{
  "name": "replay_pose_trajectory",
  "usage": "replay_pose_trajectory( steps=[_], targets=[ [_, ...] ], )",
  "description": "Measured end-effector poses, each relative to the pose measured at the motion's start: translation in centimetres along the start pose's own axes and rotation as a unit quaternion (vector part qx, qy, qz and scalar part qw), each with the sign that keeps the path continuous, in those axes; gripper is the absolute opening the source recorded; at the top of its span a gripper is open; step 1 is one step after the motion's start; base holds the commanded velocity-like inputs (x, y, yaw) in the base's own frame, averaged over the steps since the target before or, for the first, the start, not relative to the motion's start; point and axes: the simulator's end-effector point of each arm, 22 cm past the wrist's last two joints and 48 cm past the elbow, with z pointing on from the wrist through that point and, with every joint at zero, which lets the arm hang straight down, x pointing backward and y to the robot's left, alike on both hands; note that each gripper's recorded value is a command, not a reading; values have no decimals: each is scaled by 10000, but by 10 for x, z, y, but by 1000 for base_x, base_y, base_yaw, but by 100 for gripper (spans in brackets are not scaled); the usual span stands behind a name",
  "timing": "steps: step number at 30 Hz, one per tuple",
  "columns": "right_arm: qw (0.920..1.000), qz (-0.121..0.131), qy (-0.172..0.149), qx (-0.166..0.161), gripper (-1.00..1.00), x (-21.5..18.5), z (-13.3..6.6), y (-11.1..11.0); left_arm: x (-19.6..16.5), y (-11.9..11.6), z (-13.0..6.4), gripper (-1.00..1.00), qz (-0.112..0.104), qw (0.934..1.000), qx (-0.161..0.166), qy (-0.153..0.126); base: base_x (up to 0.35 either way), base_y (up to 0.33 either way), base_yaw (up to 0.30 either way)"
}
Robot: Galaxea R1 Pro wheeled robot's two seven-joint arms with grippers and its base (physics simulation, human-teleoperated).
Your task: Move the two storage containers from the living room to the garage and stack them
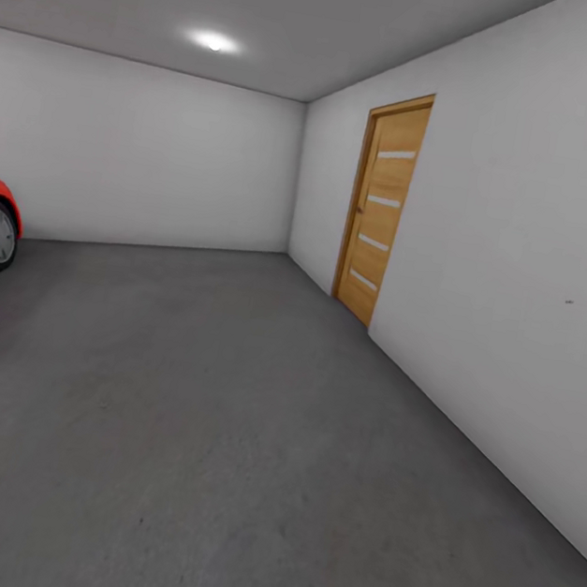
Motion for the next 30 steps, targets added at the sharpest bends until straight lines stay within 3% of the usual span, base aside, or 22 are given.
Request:
replay_pose_trajectory(
  steps=[30],
  targets=[
    [10000,-1,0,-5,100,0,0,1,1,0,0,100,4,10000,1,12,322,0,0]
  ],
)
